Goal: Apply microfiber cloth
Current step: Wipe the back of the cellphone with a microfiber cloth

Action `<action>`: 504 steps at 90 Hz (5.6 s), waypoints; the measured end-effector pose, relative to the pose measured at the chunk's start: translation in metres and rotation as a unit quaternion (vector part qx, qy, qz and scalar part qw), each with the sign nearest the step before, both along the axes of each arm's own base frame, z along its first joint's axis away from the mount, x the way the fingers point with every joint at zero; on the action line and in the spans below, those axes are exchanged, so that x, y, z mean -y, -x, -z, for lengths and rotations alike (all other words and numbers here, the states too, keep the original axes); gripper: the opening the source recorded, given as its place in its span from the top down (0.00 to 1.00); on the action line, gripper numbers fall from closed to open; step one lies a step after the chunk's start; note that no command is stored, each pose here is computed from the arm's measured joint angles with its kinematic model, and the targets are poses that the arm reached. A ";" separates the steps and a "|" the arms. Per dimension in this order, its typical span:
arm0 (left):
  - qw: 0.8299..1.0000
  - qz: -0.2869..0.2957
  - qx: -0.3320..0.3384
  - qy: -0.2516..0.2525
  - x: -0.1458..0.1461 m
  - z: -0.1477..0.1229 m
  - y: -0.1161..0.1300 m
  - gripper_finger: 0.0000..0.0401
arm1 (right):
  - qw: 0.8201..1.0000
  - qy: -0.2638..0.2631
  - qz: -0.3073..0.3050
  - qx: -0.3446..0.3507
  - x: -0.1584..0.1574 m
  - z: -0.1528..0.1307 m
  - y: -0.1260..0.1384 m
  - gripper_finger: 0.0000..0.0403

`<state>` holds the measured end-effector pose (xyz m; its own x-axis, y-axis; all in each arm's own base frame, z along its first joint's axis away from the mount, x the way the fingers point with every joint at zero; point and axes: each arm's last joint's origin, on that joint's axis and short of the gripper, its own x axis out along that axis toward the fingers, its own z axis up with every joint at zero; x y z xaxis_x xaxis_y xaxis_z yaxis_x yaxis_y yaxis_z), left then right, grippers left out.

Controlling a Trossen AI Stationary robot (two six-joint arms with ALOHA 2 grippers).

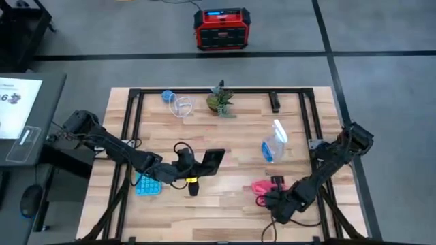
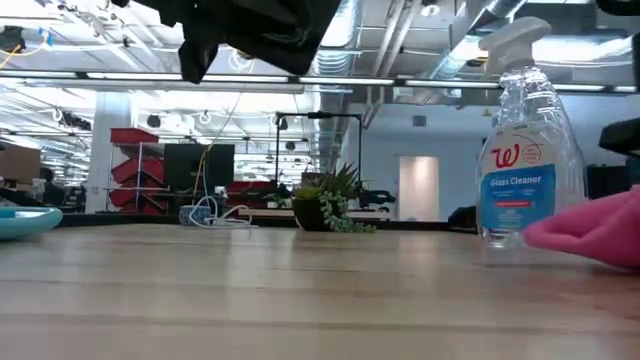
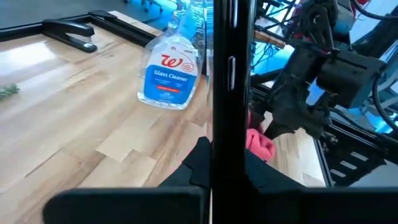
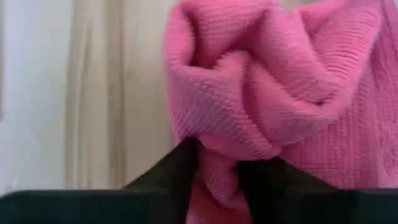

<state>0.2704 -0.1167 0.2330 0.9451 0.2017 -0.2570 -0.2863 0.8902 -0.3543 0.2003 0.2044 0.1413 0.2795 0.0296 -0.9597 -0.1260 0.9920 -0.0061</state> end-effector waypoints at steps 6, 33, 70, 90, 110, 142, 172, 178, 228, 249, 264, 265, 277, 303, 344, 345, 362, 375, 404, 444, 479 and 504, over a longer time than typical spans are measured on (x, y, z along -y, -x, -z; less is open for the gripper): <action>1.000 0.002 0.000 0.002 0.000 0.000 0.000 0.99 | 0.999 0.000 -0.038 0.000 0.003 -0.009 -0.005 0.58; 0.998 0.062 -0.009 0.016 0.004 0.001 -0.001 0.99 | 0.978 -0.007 -0.126 0.167 0.043 -0.093 -0.067 0.40; 0.978 0.205 -0.028 0.037 0.012 0.001 0.000 0.99 | 0.831 0.206 -0.409 0.317 0.068 -0.177 -0.085 0.41; 0.973 0.226 -0.031 0.045 0.013 0.002 0.001 0.99 | 0.682 0.433 -0.518 0.282 0.062 -0.181 -0.092 0.41; 0.973 0.224 -0.031 0.049 0.012 0.002 0.000 0.98 | 0.556 0.545 -0.568 0.268 0.057 -0.177 -0.117 0.41; 0.973 0.223 -0.034 0.052 0.012 0.002 0.000 0.98 | 0.445 0.610 -0.624 0.199 0.058 -0.144 -0.151 0.48; 0.972 0.223 -0.031 0.063 0.010 0.002 -0.001 0.96 | 0.452 0.601 -0.627 0.203 0.060 -0.143 -0.152 0.92; 0.973 0.219 -0.031 0.063 0.008 0.002 -0.002 0.92 | 0.455 0.596 -0.632 0.194 0.061 -0.142 -0.151 0.94; 0.977 0.206 -0.044 -0.039 -0.024 -0.010 0.001 0.43 | 0.581 0.500 -0.612 0.198 0.035 -0.123 -0.129 0.96; 0.977 0.130 -0.034 -0.163 -0.027 -0.025 0.009 0.42 | 0.740 0.458 -0.457 0.182 0.043 -0.118 -0.121 0.96; 0.972 0.123 -0.046 -0.196 -0.015 -0.025 0.005 0.44 | 0.845 0.377 -0.357 0.126 0.072 -0.123 -0.123 0.96; 0.971 0.122 -0.048 -0.198 -0.014 -0.024 0.004 0.44 | 0.853 0.368 -0.349 0.126 0.074 -0.123 -0.124 0.96; 0.965 0.119 -0.072 -0.222 -0.004 -0.013 -0.009 0.44 | 0.927 0.259 -0.241 0.128 0.100 -0.137 -0.132 0.96; 0.952 0.027 -0.117 -0.282 0.009 0.004 -0.053 0.44 | 0.971 0.162 -0.149 0.097 0.131 -0.144 -0.135 0.95; 0.944 0.051 -0.199 -0.259 0.000 0.022 -0.091 0.54 | 0.975 0.147 -0.168 0.004 0.121 -0.103 -0.144 0.95; 0.944 0.053 -0.200 -0.256 0.000 0.023 -0.092 0.54 | 0.975 0.147 -0.168 0.005 0.121 -0.103 -0.144 0.95; 0.950 0.050 -0.206 -0.231 -0.004 0.036 -0.098 0.60 | 0.977 0.141 -0.156 0.020 0.121 -0.108 -0.146 0.95; 0.951 0.042 -0.208 -0.226 -0.004 0.042 -0.101 0.61 | 0.978 0.132 -0.159 0.029 0.118 -0.114 -0.147 0.95; 0.951 0.031 -0.224 -0.212 -0.004 0.046 -0.098 0.94 | 0.978 0.126 -0.161 0.039 0.115 -0.114 -0.148 0.86; 0.962 -0.092 -0.252 -0.060 0.000 0.079 -0.058 0.99 | 0.989 0.113 -0.068 -0.063 0.118 -0.107 -0.127 0.70; 0.965 -0.134 -0.044 0.222 -0.016 0.118 0.013 0.99 | 0.992 0.101 -0.051 -0.050 0.084 -0.112 -0.087 0.70; 0.946 -0.179 -0.021 0.271 -0.020 0.134 0.019 0.98 | 0.994 0.083 -0.067 -0.009 0.062 -0.119 -0.078 0.70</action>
